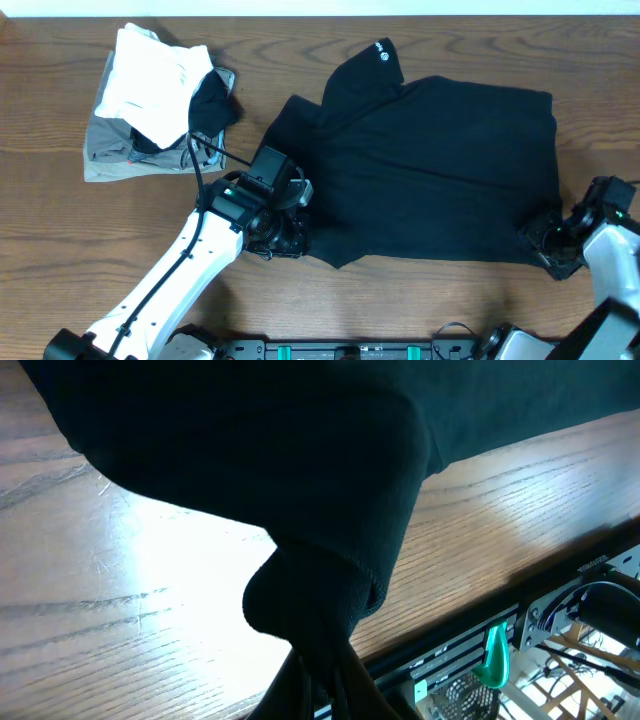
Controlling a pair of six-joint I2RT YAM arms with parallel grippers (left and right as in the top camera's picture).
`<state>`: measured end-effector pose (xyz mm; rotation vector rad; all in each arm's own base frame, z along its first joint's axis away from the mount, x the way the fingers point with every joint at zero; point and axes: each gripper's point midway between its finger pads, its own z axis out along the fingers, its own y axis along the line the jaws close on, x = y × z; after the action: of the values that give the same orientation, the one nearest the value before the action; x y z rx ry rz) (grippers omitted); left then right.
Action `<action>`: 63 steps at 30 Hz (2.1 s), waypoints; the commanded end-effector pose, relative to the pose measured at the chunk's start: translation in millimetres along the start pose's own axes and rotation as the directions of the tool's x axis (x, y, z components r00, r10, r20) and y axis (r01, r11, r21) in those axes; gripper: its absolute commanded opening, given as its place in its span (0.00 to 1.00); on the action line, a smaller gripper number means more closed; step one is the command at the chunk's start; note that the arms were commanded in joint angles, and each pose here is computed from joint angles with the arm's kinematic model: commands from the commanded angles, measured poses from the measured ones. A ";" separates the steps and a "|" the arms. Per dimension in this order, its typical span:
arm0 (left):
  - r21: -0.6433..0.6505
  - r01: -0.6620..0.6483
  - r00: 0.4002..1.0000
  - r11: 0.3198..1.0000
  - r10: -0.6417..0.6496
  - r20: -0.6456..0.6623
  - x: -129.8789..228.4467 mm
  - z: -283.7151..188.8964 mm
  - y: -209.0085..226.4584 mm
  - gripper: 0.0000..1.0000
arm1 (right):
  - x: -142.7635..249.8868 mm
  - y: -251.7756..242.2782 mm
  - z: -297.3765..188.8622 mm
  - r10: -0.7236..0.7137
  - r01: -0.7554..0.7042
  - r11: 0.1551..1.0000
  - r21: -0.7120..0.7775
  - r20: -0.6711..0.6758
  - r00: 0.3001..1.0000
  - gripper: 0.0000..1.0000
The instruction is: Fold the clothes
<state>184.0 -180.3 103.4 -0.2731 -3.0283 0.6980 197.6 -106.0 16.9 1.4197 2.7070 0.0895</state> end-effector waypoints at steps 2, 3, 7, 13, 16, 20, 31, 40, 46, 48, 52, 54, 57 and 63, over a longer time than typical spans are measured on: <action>0.014 0.003 1.000 1.000 -0.003 0.013 -3.4 -4.5 -3.7 0.06 | 0.0 -23.3 13.7 0.084 -0.082 0.992 0.099 -0.024 0.996 0.64; 0.014 0.003 1.000 1.000 -0.003 0.013 -3.4 -4.5 -3.7 0.06 | 0.1 -25.6 15.0 0.095 -0.091 0.991 0.102 -0.030 0.995 0.64; 0.015 0.003 1.000 1.000 -0.003 0.013 -3.4 -4.5 -3.7 0.06 | -3.6 -36.4 14.6 0.114 -0.111 0.988 0.104 -0.031 0.993 0.63; 0.022 -0.006 0.999 1.000 0.006 0.032 -8.3 -4.7 -5.5 0.06 | -6.5 -50.6 13.6 0.180 -0.176 0.978 0.109 -0.029 0.983 0.63; 0.026 -0.012 0.999 1.000 0.011 0.044 -11.2 -4.8 -6.7 0.06 | -13.6 -50.9 13.8 0.188 -0.187 0.978 0.097 -0.003 0.982 0.49; 0.026 -0.013 0.999 1.000 0.011 0.044 -11.3 -4.8 -6.8 0.06 | -21.9 -49.6 14.0 0.185 -0.187 0.978 0.088 0.030 0.982 0.31; 0.025 -0.011 0.999 1.000 0.010 0.041 -10.5 -4.8 -6.4 0.06 | -30.1 -47.3 13.4 0.182 -0.186 0.980 0.072 0.062 0.981 0.01; 0.022 0.041 0.999 0.999 -0.041 0.028 -4.3 -7.8 -5.6 0.06 | -37.0 -25.4 -19.1 0.177 -0.171 0.983 -0.061 0.117 0.977 0.01; 0.028 0.054 0.997 0.998 -0.055 0.060 -6.0 -14.2 -7.8 0.06 | -47.5 -6.5 -56.6 0.178 -0.134 0.972 -0.195 0.234 0.956 0.01; 0.023 0.057 0.995 0.998 -0.059 0.080 -9.2 -15.6 -7.2 0.06 | -51.1 1.0 -64.0 0.181 -0.119 0.963 -0.241 0.256 0.950 0.01; 0.025 0.026 0.992 0.999 -0.029 0.126 -20.4 -17.0 -8.8 0.06 | -60.7 12.8 -68.1 0.193 -0.106 0.947 -0.303 0.274 0.942 0.01; -0.003 0.004 0.987 1.000 -0.003 0.160 -27.8 -17.8 -5.0 0.06 | -67.5 18.8 -68.6 0.210 -0.110 0.937 -0.331 0.283 0.936 0.01; -0.038 0.000 0.973 0.999 0.009 0.232 -45.2 -22.9 3.2 0.06 | -78.9 31.7 -68.6 0.222 -0.099 0.920 -0.379 0.297 0.929 0.01; -0.031 0.000 0.929 1.000 0.012 0.370 -82.8 -39.6 15.3 0.06 | -93.8 54.1 -58.4 0.222 -0.078 0.902 -0.424 0.302 0.927 0.01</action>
<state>254.5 -174.0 127.0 -0.1569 -3.3247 0.8116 276.7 -158.7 84.6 1.3524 2.1467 0.3017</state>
